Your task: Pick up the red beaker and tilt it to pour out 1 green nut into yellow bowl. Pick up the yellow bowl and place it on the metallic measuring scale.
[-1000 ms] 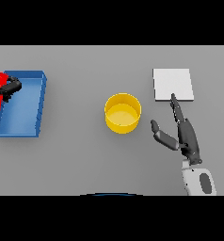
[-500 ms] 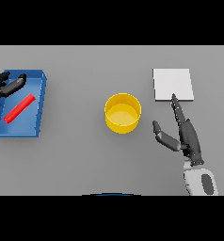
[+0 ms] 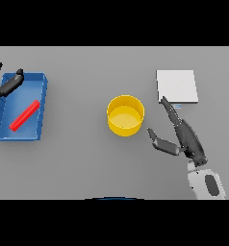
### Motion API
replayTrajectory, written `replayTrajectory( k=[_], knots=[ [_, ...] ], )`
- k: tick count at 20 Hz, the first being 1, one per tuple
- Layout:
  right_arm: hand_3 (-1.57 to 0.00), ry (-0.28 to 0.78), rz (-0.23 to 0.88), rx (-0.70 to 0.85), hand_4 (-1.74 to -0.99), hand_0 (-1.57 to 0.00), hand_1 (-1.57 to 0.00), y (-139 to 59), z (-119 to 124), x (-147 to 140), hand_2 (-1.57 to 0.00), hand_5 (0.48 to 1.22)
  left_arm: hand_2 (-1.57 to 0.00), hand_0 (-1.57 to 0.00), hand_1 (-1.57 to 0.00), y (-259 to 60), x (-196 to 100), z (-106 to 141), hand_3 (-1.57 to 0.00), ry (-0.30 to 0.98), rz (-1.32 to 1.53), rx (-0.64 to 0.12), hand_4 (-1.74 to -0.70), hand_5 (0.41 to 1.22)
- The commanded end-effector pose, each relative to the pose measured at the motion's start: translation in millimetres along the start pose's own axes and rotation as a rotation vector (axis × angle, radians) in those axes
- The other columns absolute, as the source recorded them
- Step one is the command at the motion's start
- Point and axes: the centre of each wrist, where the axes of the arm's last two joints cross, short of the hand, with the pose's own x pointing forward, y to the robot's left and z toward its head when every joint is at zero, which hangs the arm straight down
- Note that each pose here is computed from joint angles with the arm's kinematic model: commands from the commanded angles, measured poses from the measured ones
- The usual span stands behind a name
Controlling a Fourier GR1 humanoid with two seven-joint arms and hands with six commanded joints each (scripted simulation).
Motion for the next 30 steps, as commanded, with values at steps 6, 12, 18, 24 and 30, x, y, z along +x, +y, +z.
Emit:
replayTrajectory(
  k=[6,12,18,24,30],
  knots=[
    [0.0,-0.082,0.488,0.35,-1.222,0.0,0.0,-12.8,-49,25,0.0,0.701,0.0,0.0,0.0,-3,1,-1,0.0,-0.011,0.032,-0.016,-0.72,0.665],
    [0.0,-0.198,0.777,0.632,-1.213,0.0,0.0,-0.9,-80,34,0.0,0.705,0.0,0.0,0.0,-2,-2,2,0.0,-0.012,0.038,-0.023,-0.71,0.682],
    [0.0,-0.2,0.921,0.823,-1.223,0.0,0.0,13.6,-108,36,0.0,0.704,0.0,0.0,0.0,3,-2,0,0.0,-0.012,0.048,-0.023,-0.72,0.688],
    [0.0,-0.166,1.019,0.925,-1.259,0.0,0.0,29.8,-125,34,0.0,0.714,0.0,0.0,0.0,1,-4,-1,0.0,-0.02,0.063,-0.032,-0.72,0.688],
    [0.0,-0.121,1.044,0.975,-1.297,0.0,0.0,38.7,-134,34,0.0,0.753,0.0,0.0,0.0,1,-9,2,0.0,-0.036,0.065,-0.037,-0.72,0.688]
  ],
)
